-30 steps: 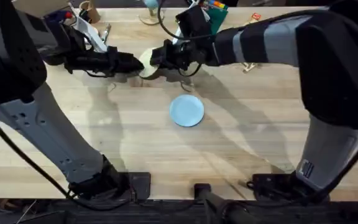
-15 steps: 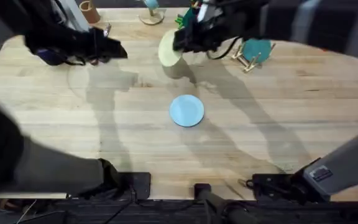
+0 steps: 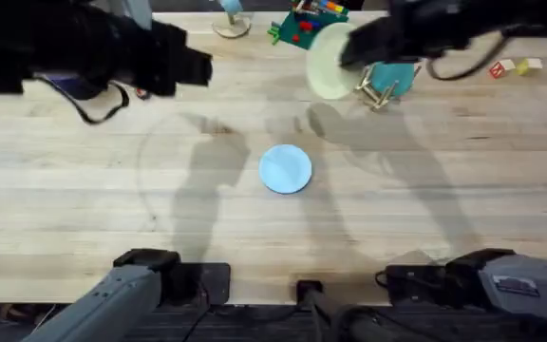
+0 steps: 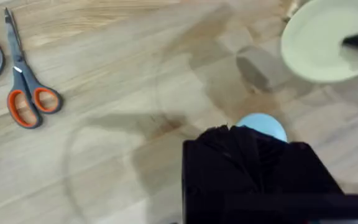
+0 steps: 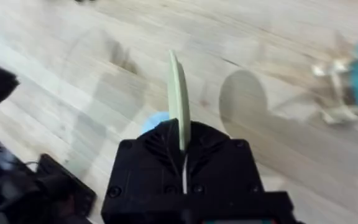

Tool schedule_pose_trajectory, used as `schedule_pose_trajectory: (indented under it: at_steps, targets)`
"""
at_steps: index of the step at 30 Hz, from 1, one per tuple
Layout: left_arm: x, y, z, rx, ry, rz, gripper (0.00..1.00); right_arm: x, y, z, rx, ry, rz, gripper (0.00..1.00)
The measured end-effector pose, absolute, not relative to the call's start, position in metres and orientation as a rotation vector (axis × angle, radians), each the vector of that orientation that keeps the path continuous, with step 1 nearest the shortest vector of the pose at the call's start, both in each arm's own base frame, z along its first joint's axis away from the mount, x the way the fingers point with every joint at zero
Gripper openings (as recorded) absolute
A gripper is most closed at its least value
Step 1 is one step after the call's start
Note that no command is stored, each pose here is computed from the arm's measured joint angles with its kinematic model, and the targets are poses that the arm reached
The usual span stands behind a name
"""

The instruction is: Pick up the plates from the table one by one and place each into a slot on the dish rack.

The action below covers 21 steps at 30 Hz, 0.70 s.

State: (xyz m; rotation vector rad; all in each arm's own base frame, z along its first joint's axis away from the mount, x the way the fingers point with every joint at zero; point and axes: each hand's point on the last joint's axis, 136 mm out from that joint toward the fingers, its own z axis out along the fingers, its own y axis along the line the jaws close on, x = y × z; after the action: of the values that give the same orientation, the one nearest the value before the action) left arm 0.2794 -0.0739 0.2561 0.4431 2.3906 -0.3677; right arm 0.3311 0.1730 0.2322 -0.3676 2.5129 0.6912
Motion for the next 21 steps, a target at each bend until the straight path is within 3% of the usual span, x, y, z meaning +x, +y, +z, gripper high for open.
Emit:
schedule_pose_trajectory:
  at_steps: [8, 15, 17, 21]
  targets:
    - [0.225, -0.096, 0.258, 0.496, 2.453, -0.299, 0.041, 0.293, 0.116, 0.246, -0.396, 2.553, 0.446, 0.031]
    - [0.207, -0.105, 0.254, 0.533, 2.486, -0.280, 0.047, 0.273, 0.092, 0.250, -0.500, 2.606, 0.266, 0.031]
    - [0.207, -0.106, 0.253, 0.534, 2.487, -0.275, 0.186, 0.276, 0.091, 0.256, -0.532, 2.579, 0.236, 0.031]
    - [0.209, -0.104, 0.252, 0.521, 2.492, -0.261, 0.795, 0.279, 0.089, 0.261, -0.582, 2.550, 0.204, 0.032]
